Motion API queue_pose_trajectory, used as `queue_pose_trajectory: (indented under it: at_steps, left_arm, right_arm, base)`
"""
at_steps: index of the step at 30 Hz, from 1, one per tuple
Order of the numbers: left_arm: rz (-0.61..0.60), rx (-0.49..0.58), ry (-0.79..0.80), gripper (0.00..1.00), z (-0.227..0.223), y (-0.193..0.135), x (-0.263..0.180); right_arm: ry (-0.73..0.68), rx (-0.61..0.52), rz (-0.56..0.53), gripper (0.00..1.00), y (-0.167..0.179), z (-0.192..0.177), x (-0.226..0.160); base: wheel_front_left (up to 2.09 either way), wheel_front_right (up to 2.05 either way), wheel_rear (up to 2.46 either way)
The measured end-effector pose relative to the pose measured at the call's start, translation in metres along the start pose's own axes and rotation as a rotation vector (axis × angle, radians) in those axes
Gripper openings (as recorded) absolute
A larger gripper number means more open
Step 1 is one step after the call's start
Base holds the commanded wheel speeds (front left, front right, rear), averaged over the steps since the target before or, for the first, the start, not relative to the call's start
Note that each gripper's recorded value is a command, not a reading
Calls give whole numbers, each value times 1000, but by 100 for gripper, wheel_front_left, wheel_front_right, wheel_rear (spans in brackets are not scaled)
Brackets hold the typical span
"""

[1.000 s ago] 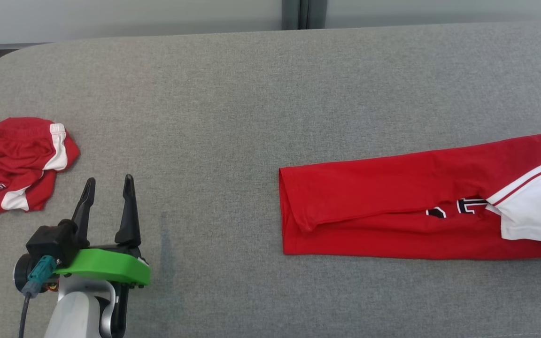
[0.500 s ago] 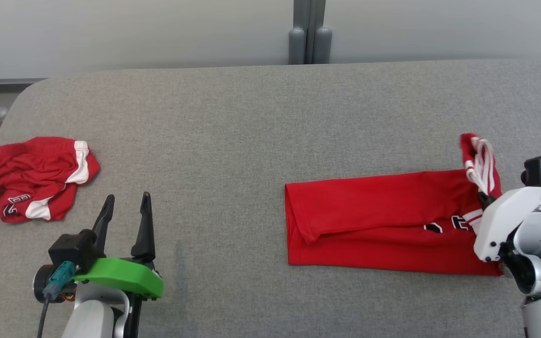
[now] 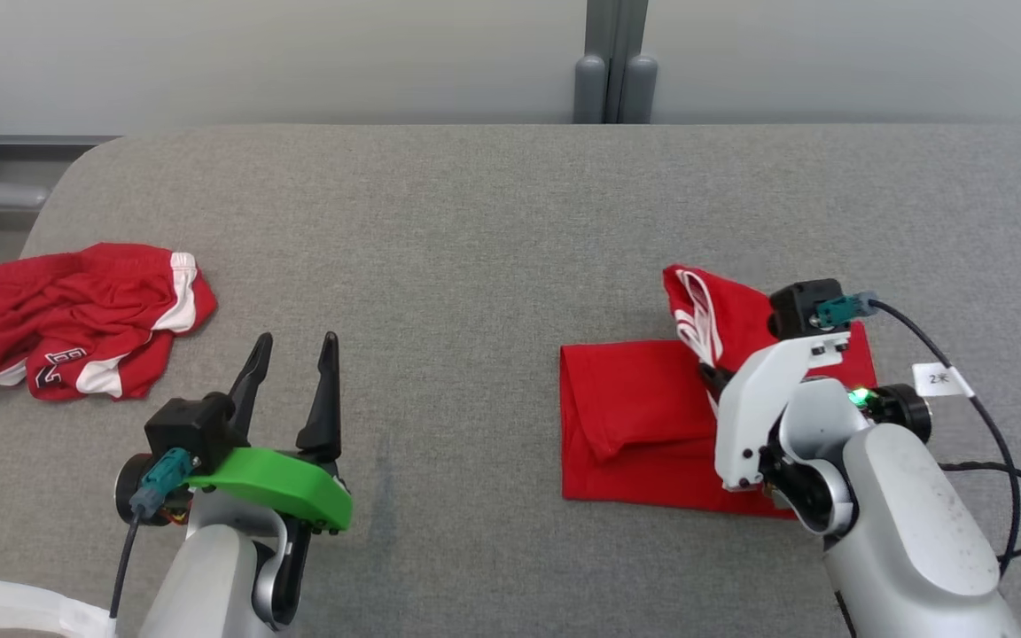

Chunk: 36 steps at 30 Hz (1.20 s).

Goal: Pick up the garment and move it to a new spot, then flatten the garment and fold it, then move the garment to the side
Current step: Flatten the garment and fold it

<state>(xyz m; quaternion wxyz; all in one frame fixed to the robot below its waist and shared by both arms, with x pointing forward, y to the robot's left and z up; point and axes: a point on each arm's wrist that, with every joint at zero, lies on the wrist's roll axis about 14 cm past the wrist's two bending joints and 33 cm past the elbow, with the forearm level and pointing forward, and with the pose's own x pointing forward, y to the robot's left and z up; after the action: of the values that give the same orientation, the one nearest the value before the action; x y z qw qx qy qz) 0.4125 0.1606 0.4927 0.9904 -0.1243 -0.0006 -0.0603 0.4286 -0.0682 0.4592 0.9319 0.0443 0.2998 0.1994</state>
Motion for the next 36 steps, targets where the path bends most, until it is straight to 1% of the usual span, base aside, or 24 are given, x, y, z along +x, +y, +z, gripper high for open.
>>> queue_pose_trajectory:
  at_steps: [4, 8, 14, 26, 27, 28, 29, 32, 34, 36]
  left_arm:
    - [1, -4, 14, 100, -5, 0, 0]
    - [13, -8, 19, 100, -6, 5, -1]
    - [26, -12, 25, 100, -8, 10, -2]
    - [24, -11, 28, 100, -9, 9, 0]
    - [24, -11, 28, 100, -9, 9, 0]
    - [25, -12, 29, 100, -9, 9, 0]
    - [25, -12, 29, 100, -10, 9, 0]
    - [25, -12, 28, 100, -9, 9, 0]
    - [25, -11, 24, 100, -7, 9, 0]
    - [24, -11, 19, 100, -6, 9, 0]
  right_arm:
    - [32, -18, 94, 0, 30, -8, 16]
    - [56, -19, 154, 0, 49, -17, 25]
    - [80, 5, 191, 0, 59, -28, 32]
    - [90, -13, 221, 0, 69, -31, 43]
    - [90, -13, 226, 25, 70, -31, 44]
    - [84, -3, 231, 94, 71, -30, 44]
    - [80, 4, 234, 100, 72, -30, 44]
    - [49, 42, 254, 100, 76, -23, 44]
    - [-5, 101, 287, 100, 83, -11, 40]
    - [-89, 154, 316, 100, 88, 8, 35]
  base:
    - [0, 0, 0]
    - [0, 0, 0]
    - [0, 0, 0]
    - [0, 0, 0]
    - [0, 0, 0]
    - [0, 0, 0]
    - [0, 0, 0]
    - [0, 0, 0]
    - [0, 0, 0]
    - [0, 0, 0]
